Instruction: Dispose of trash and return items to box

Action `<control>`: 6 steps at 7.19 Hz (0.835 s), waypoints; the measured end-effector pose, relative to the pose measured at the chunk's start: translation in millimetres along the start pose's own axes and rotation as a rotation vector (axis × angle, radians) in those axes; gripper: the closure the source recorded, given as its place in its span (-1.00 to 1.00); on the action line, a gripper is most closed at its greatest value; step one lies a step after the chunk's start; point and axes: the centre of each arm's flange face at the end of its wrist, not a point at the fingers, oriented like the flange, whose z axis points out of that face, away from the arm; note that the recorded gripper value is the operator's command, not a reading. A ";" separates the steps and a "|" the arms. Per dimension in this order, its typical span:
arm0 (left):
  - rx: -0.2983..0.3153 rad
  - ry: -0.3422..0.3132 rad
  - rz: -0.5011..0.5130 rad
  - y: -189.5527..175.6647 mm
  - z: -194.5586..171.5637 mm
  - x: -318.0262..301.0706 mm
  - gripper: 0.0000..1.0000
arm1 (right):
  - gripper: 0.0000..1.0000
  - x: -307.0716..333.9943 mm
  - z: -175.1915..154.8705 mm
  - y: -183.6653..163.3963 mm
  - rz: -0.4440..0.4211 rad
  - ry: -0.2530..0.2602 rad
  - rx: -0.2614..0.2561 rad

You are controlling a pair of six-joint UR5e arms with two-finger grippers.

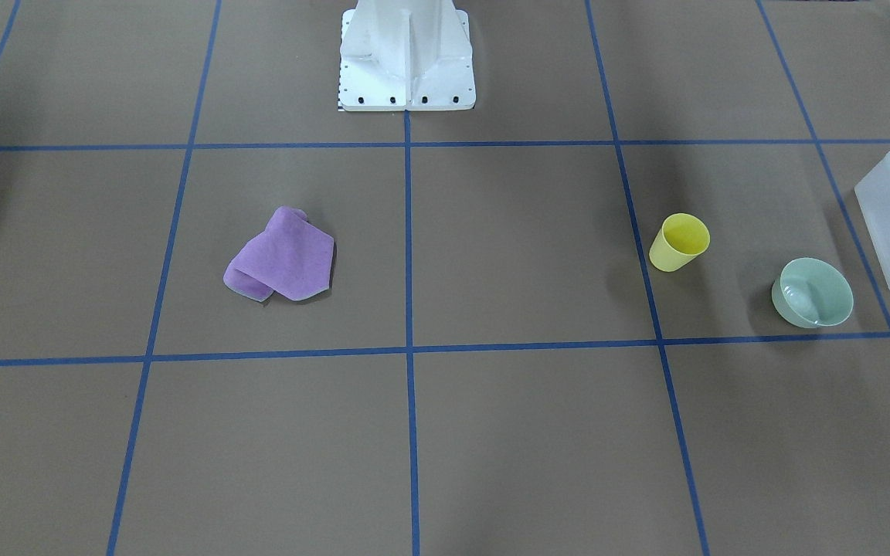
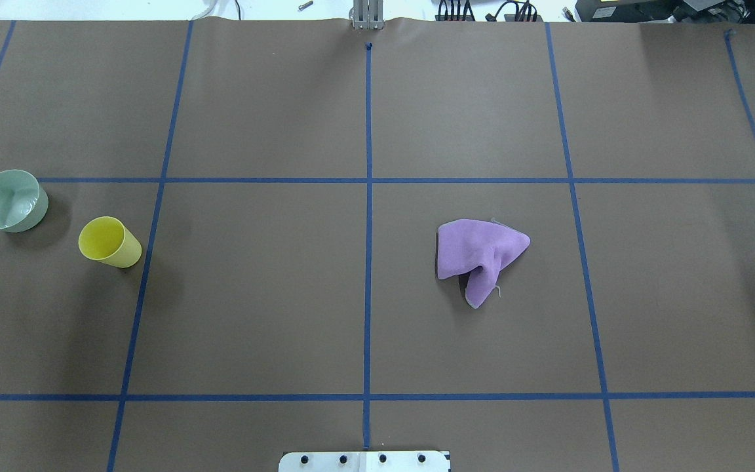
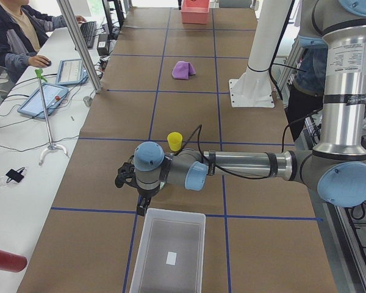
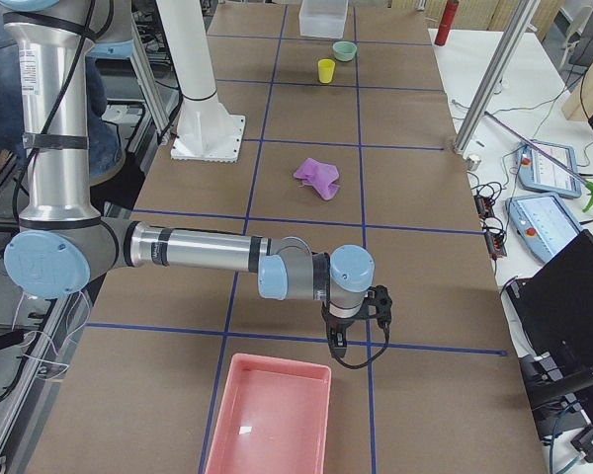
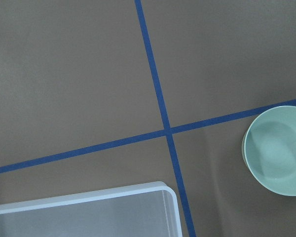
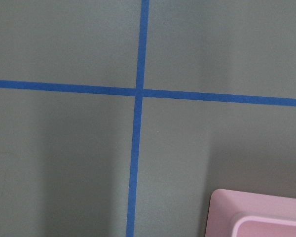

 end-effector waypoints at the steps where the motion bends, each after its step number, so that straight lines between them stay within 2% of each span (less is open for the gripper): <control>1: -0.003 0.013 0.008 -6.3 3.5 8.1 -0.94 | -1.00 -0.7 -0.6 -0.4 -0.002 -0.001 0.003; 3: -0.018 0.036 0.001 -26.2 32.9 45.4 -0.96 | -1.00 -2.3 -2.4 -1.2 -0.011 0.000 0.012; 5: -0.013 0.065 -0.045 -39.9 72.8 72.6 -0.96 | -1.00 -2.0 -2.1 0.1 -0.030 0.001 0.031; 6: -0.005 0.074 -0.062 -49.0 80.5 81.0 -0.96 | -1.00 -0.4 -0.4 2.4 -0.039 0.000 0.042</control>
